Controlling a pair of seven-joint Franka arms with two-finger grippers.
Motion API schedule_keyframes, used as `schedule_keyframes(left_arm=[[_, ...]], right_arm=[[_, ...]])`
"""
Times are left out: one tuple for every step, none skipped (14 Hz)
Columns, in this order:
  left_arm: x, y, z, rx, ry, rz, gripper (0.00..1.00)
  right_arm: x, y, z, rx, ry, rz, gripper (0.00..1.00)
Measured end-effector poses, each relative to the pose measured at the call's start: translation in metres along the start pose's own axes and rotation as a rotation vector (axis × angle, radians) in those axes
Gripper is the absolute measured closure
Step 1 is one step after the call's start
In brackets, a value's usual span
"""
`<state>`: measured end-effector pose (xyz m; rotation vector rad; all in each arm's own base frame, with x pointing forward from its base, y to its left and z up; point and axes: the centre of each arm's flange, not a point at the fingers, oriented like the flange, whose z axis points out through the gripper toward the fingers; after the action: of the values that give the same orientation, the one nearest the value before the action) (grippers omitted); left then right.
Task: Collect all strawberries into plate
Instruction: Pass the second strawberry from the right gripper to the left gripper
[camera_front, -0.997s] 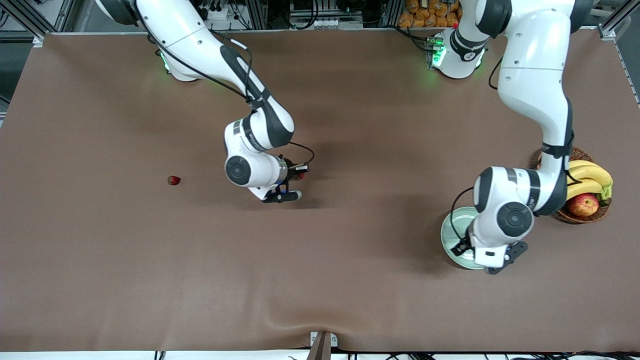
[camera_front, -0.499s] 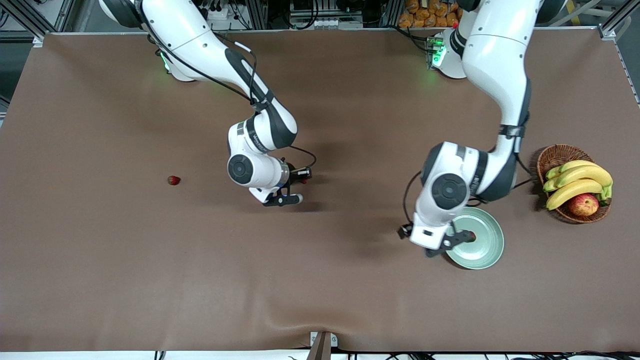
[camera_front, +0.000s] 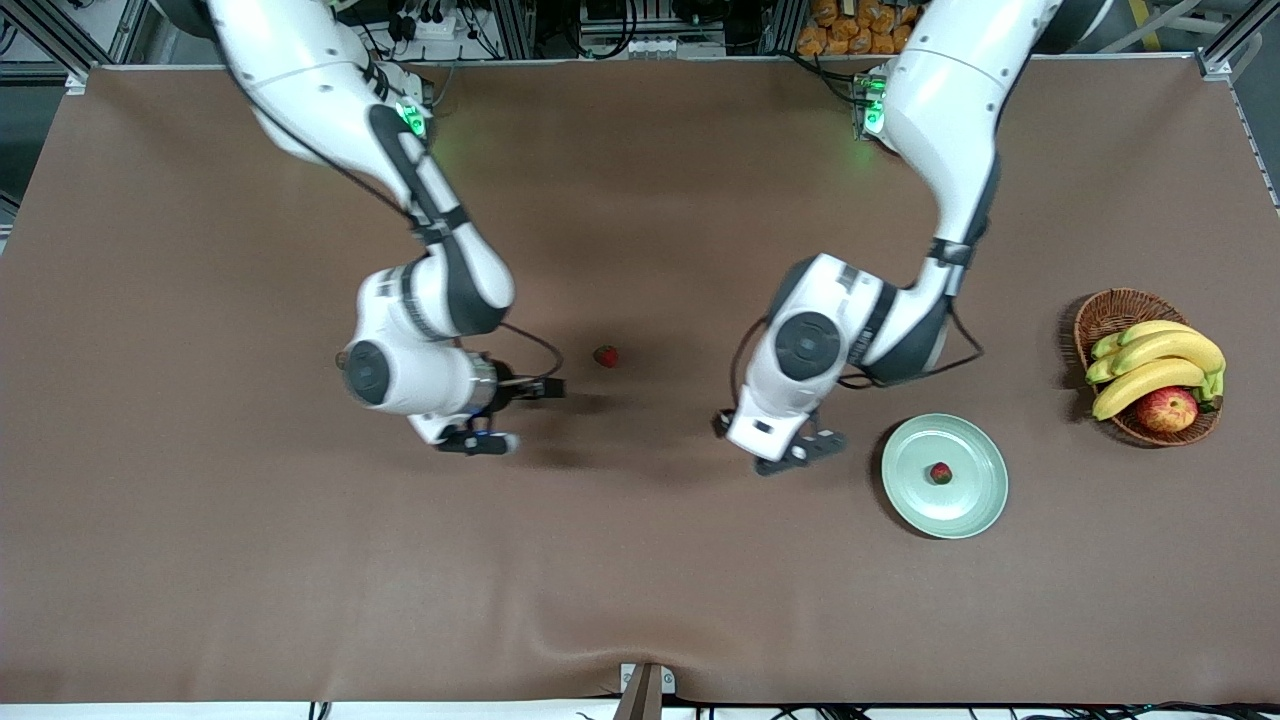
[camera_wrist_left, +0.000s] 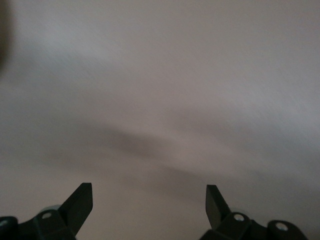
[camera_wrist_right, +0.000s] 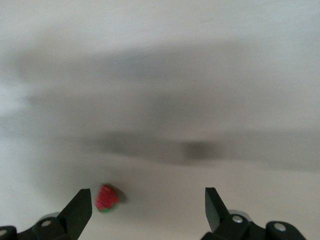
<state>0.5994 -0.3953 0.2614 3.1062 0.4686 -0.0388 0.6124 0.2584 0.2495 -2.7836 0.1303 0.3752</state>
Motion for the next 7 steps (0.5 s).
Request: schedule_keyframes(left_arm=[[-0.021, 0.018, 0.003, -0.002, -0.001, 0.001, 0.00], [-0.044, 0.037, 0.006, -0.002, -0.002, 0.005, 0.00], [-0.069, 0.056, 0.008, -0.005, 0.001, 0.010, 0.00], [-0.096, 0.076, 0.009, -0.018, 0.008, 0.012, 0.00], [-0.123, 0.094, 0.009, -0.033, 0.015, 0.012, 0.00], [-0.149, 0.110, 0.011, -0.043, 0.020, 0.013, 0.00], [-0.171, 0.123, 0.015, -0.049, 0.023, 0.019, 0.00]], right_arm=[[0.006, 0.024, -0.020, -0.021, -0.011, 0.017, 0.00], [0.011, 0.049, -0.038, -0.040, -0.019, 0.038, 0.00], [0.015, 0.075, -0.054, -0.059, -0.029, 0.057, 0.00], [0.018, 0.099, -0.065, -0.081, -0.037, 0.066, 0.00], [0.021, 0.119, -0.073, -0.110, -0.040, 0.059, 0.00], [0.022, 0.137, -0.078, -0.145, -0.040, 0.041, 0.00], [0.022, 0.153, -0.081, -0.174, -0.044, 0.021, 0.00]])
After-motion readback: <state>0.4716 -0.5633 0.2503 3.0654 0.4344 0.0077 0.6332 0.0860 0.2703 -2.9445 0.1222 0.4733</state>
